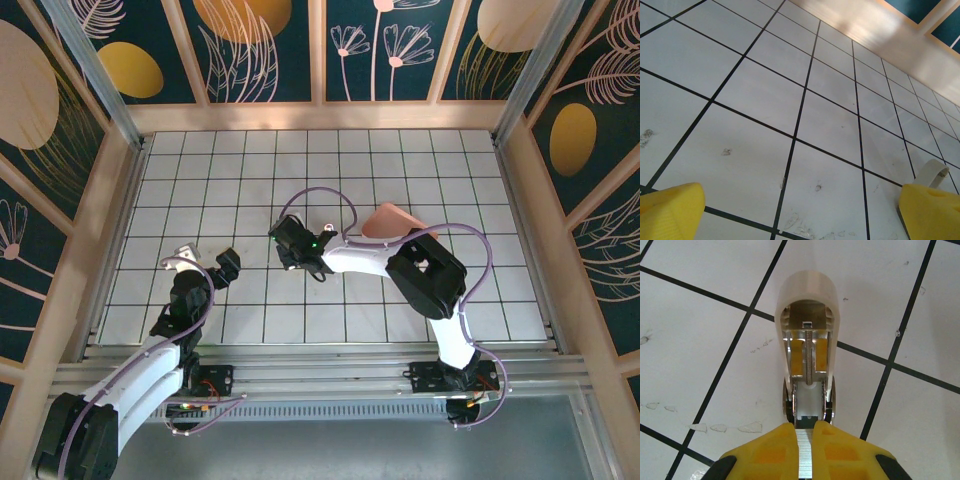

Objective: Load the staples into the stapler

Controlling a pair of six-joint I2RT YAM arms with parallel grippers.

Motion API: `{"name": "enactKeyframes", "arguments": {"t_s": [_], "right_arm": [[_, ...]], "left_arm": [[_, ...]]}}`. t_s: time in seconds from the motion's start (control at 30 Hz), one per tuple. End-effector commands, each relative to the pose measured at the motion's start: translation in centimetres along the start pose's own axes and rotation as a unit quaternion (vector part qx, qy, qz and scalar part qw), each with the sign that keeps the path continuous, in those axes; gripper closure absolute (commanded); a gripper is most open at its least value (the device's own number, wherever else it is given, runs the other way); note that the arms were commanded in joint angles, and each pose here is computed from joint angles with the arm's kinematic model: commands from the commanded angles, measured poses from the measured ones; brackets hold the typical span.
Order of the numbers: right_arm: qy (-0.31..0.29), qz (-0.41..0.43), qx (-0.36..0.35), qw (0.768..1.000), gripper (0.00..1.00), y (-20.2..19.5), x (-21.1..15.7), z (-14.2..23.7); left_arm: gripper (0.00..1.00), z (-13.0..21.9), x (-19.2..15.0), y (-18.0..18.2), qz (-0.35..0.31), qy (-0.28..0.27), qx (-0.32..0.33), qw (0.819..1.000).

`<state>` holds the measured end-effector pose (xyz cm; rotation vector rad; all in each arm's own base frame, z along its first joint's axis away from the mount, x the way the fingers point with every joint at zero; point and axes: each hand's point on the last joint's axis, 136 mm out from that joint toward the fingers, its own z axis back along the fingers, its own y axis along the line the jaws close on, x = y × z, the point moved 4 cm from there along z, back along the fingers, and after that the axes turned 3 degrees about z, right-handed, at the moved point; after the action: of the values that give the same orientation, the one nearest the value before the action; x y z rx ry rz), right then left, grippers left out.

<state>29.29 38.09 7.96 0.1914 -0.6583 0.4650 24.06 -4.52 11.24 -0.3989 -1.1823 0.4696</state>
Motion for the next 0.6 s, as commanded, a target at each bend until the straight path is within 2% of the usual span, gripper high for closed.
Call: {"name": "enactKeyframes", "arguments": {"t_s": [0.0, 0.57], "right_arm": [[0.01, -0.003, -0.016, 1.0, 0.91, -0.77, -0.84, -0.67], [0.019, 0.004, -0.021, 1.0, 0.91, -0.84, -1.35, -1.14]], "left_arm": [[0.01, 0.03, 1.05, -0.36, -0.004, -0.017, 0.002, 1.0], [0.01, 0.02, 1.12, -0.38, -0.002, -0.019, 0.001, 1.0]]}}
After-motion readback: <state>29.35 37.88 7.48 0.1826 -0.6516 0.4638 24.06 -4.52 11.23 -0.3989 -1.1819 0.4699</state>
